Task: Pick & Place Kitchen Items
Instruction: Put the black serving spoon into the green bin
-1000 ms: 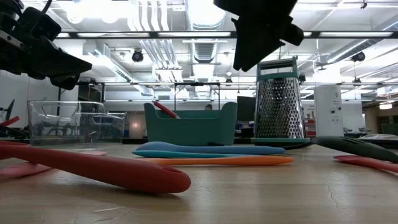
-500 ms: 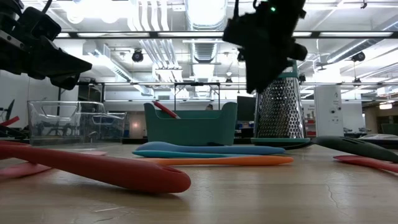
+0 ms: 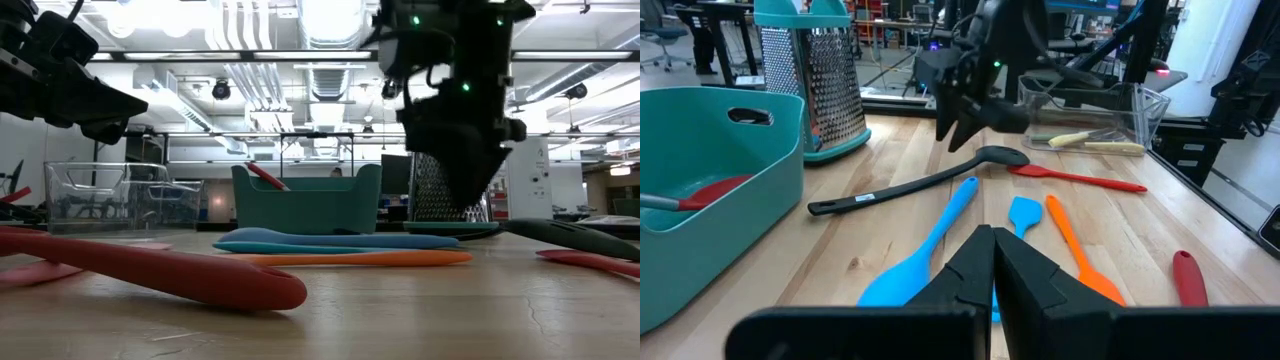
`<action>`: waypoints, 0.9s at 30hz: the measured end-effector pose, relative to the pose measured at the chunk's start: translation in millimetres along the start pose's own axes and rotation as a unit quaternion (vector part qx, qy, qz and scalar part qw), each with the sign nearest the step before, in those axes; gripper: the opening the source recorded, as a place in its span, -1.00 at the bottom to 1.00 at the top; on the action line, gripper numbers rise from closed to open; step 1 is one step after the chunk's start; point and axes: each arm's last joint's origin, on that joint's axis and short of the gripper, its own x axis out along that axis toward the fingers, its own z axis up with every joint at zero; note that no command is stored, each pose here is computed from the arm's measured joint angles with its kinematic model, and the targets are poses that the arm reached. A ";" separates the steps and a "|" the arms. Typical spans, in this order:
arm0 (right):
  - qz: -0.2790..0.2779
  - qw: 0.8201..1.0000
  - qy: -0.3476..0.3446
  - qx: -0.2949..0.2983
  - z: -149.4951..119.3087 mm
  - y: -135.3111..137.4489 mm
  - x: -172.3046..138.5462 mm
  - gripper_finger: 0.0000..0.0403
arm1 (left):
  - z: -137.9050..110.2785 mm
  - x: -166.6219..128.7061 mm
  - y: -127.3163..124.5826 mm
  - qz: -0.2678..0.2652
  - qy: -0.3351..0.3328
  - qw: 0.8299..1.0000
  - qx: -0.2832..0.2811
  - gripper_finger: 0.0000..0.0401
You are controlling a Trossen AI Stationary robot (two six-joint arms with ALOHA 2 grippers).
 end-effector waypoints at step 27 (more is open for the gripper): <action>0.059 0.997 0.040 0.011 -10.2 1.3 20.9 -0.24 | 0.1 0.0 0.0 0.000 0.000 1.000 0.000 -0.94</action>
